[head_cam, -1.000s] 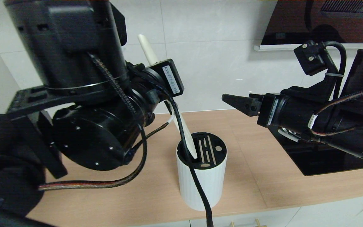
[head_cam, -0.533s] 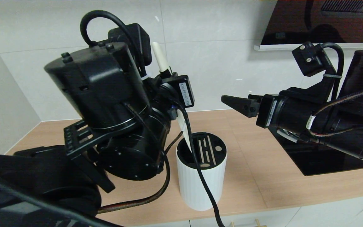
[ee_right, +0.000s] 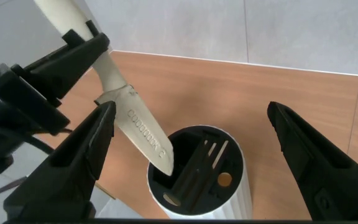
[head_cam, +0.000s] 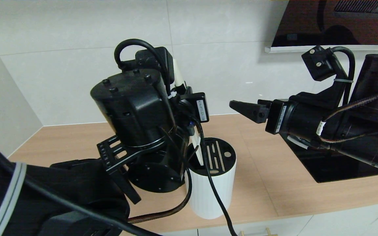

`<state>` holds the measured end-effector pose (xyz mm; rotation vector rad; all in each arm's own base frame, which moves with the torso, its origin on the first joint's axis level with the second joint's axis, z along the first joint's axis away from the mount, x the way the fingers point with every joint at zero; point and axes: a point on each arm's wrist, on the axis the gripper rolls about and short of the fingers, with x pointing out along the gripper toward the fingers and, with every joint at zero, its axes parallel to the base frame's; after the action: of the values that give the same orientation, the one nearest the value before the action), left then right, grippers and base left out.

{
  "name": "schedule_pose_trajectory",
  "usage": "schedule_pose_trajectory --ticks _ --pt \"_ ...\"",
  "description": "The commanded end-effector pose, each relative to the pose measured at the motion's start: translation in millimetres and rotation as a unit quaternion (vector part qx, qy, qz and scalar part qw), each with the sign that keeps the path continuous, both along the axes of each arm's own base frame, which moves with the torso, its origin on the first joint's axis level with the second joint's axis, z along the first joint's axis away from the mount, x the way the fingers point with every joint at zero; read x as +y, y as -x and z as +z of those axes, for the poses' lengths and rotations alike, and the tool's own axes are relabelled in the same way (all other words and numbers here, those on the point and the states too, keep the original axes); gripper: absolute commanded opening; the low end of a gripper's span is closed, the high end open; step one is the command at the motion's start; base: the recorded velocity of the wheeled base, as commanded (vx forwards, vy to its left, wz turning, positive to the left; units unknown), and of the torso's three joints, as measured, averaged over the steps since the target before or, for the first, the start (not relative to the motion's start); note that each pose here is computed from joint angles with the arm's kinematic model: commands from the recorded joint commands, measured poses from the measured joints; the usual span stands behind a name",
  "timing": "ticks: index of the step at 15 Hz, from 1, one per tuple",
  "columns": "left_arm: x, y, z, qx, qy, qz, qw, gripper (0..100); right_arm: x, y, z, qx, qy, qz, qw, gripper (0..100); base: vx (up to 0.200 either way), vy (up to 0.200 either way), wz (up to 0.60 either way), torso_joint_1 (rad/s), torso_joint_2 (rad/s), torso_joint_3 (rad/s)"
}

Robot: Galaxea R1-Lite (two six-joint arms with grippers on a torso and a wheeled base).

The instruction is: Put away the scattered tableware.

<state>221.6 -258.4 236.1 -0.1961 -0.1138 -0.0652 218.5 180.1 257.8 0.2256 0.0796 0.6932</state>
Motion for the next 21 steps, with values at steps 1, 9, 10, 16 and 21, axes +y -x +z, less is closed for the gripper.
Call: schedule_pose_trajectory --ticks 1,9,10,16,21 --pt "-3.3 -3 -4.1 0.001 0.0 0.0 1.0 0 1 -1 -2 0.002 0.002 0.0 1.0 100 0.0 0.0 0.0 0.0 0.0 0.0" --pt "-19.3 -10 -34.5 0.02 -0.023 -0.004 0.9995 0 1 -1 -2 0.003 0.002 0.0 1.0 100 0.0 0.0 0.0 0.0 0.0 0.0" --pt "-21.8 -9 -39.0 0.024 -0.028 -0.005 0.9993 0 1 -1 -2 0.003 0.002 0.0 1.0 100 0.0 0.0 0.0 0.0 0.0 0.0" --pt "-33.0 -1 -63.6 0.048 -0.059 -0.011 0.9971 0 2 -3 -4 0.006 0.003 0.0 1.0 100 0.0 0.0 0.0 0.0 0.0 0.0" --pt "-44.5 -4 -86.3 0.047 -0.06 0.012 0.997 0 3 -3 -5 0.007 0.005 0.0 1.0 100 0.0 0.0 0.0 0.0 0.0 0.0"
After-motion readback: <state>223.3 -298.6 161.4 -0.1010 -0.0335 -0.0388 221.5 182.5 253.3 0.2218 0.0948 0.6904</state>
